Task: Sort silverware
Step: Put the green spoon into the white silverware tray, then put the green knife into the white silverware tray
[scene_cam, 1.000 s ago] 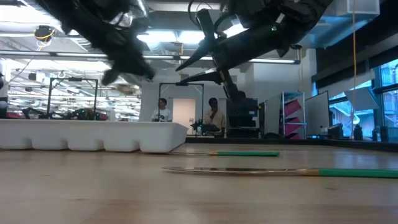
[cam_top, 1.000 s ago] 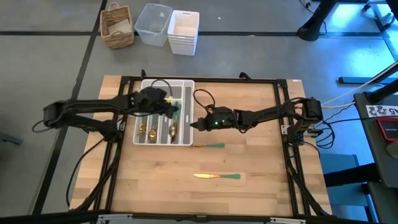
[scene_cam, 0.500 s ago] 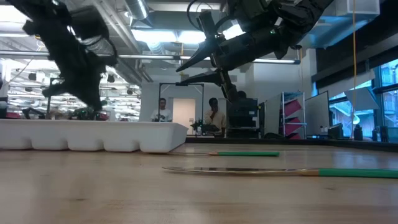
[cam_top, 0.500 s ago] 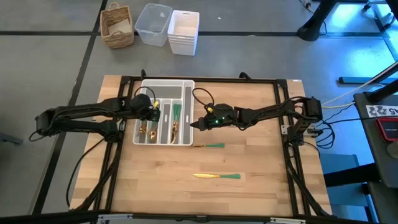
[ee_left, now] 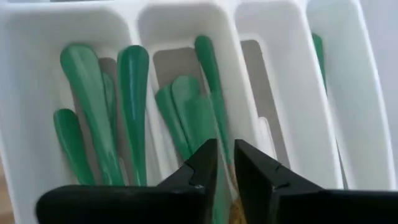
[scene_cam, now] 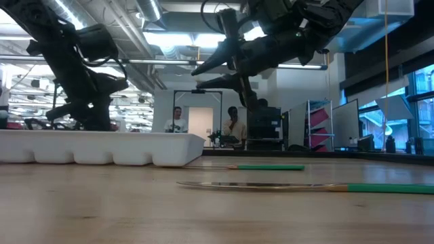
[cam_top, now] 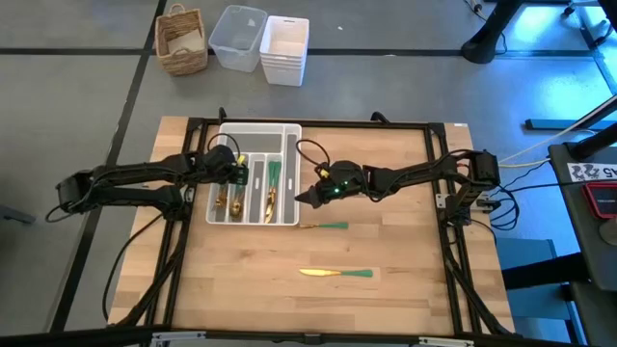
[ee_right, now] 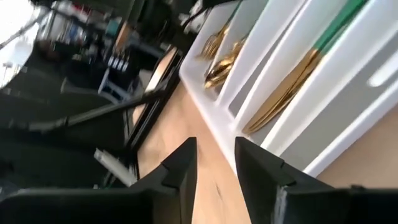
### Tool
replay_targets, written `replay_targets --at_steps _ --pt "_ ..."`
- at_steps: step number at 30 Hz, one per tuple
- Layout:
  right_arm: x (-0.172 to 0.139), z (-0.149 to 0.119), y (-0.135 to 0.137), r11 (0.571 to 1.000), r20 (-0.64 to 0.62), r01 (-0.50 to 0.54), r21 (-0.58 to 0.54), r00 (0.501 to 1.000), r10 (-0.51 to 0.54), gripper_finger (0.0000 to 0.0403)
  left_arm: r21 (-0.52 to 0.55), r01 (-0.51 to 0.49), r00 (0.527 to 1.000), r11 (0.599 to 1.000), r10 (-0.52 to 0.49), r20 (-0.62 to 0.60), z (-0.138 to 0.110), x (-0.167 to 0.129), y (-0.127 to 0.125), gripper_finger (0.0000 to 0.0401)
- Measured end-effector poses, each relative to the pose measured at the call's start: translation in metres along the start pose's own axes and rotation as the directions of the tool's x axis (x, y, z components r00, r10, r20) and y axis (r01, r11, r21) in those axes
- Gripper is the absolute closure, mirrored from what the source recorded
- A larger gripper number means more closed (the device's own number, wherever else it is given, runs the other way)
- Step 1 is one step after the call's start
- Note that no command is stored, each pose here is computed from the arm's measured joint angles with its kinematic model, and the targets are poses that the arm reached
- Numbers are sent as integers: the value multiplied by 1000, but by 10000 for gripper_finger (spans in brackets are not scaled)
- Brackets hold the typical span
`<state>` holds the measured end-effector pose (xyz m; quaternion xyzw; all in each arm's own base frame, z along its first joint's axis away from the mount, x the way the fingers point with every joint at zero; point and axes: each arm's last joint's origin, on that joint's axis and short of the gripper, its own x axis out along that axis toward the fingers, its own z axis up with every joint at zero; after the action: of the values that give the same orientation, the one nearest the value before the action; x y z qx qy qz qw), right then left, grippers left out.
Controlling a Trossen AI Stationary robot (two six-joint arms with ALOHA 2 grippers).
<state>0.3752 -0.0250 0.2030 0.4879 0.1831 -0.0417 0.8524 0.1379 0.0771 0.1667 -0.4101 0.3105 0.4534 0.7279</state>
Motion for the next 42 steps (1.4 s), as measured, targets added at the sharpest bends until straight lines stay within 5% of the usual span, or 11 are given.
replay_targets --at_steps 7,14,20,26,42 --pt "0 -4 2 988 -105 -83 -132 992 69 292 -56 31 999 998 -32 -14 4 -3 0 305" --pt "-13 -2 15 934 -190 -188 -303 973 134 292 -34 268 963 963 -267 17 22 -26 -21 307" --pt "-24 -25 16 871 -240 -33 -490 966 -99 292 38 484 869 874 -485 98 29 -40 -41 312" --pt "-18 -52 -5 752 -249 131 -646 895 -370 292 109 553 817 826 -563 122 28 -46 -51 313" --pt "17 -71 -39 635 -271 48 -771 877 -396 292 170 541 819 824 -562 115 26 -47 -53 313"
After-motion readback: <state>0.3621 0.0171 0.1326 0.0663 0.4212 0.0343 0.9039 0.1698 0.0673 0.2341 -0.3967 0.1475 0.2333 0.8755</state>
